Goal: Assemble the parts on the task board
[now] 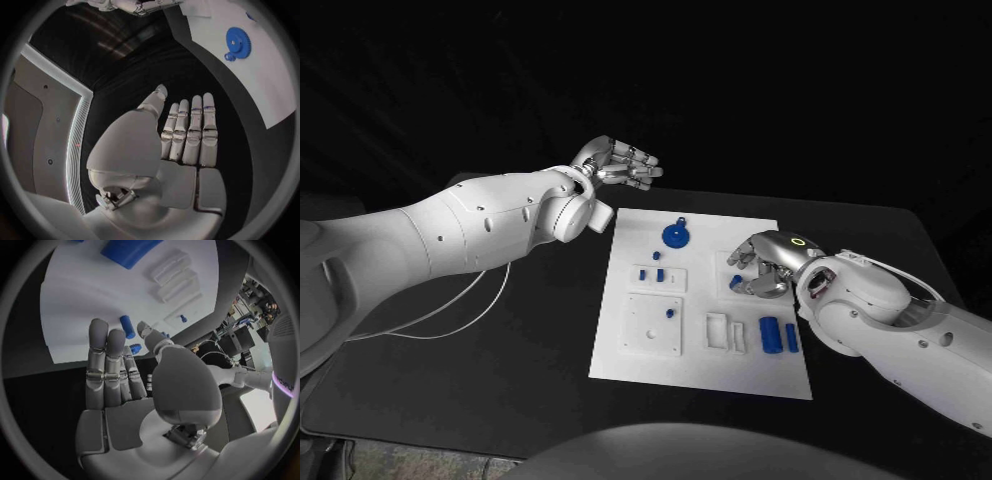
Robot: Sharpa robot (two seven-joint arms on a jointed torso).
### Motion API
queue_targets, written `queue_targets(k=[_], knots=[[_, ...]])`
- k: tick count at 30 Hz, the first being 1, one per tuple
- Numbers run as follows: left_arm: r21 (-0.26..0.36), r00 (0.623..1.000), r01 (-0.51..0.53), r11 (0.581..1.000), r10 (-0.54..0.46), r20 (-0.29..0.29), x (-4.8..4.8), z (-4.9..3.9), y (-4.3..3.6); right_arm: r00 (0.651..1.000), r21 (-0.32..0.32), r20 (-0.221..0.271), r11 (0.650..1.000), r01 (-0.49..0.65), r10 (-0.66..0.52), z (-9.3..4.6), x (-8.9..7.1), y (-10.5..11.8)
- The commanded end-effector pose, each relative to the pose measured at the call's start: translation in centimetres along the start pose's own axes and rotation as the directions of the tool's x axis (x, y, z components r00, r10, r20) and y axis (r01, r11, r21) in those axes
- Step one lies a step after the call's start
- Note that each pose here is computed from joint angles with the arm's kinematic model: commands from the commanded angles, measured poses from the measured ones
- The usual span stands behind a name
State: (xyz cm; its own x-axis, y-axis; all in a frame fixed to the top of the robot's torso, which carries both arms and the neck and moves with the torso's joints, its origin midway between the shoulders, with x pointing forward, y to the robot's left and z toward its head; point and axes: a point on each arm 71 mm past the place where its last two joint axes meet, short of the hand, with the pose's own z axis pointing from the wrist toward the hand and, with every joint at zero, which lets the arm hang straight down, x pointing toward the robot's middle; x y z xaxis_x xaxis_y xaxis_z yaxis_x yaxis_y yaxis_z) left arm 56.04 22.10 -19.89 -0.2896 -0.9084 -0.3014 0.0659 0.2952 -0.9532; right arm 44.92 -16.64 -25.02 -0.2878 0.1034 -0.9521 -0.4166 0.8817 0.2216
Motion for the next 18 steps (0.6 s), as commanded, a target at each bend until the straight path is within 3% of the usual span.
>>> queue_targets(k=[1, 9, 18], knots=[[0.001, 1.0, 0.007, 1.0, -0.007, -0.007, 0.1, 0.03, -0.06, 0.999, -0.008, -0.043, 1.0, 0.022, -0.022, 0.02, 0.46, 0.15], [0.0, 1.0, 0.008, 1.0, -0.008, -0.007, 0.07, 0.02, -0.03, 0.997, -0.007, -0.069, 0.999, 0.043, -0.043, 0.04, 1.05, 0.2], [0.0, 1.0, 0.008, 1.0, -0.008, -0.008, 0.04, 0.01, -0.01, 0.998, -0.013, -0.042, 0.999, 0.048, -0.048, 0.13, 1.1, 0.45]])
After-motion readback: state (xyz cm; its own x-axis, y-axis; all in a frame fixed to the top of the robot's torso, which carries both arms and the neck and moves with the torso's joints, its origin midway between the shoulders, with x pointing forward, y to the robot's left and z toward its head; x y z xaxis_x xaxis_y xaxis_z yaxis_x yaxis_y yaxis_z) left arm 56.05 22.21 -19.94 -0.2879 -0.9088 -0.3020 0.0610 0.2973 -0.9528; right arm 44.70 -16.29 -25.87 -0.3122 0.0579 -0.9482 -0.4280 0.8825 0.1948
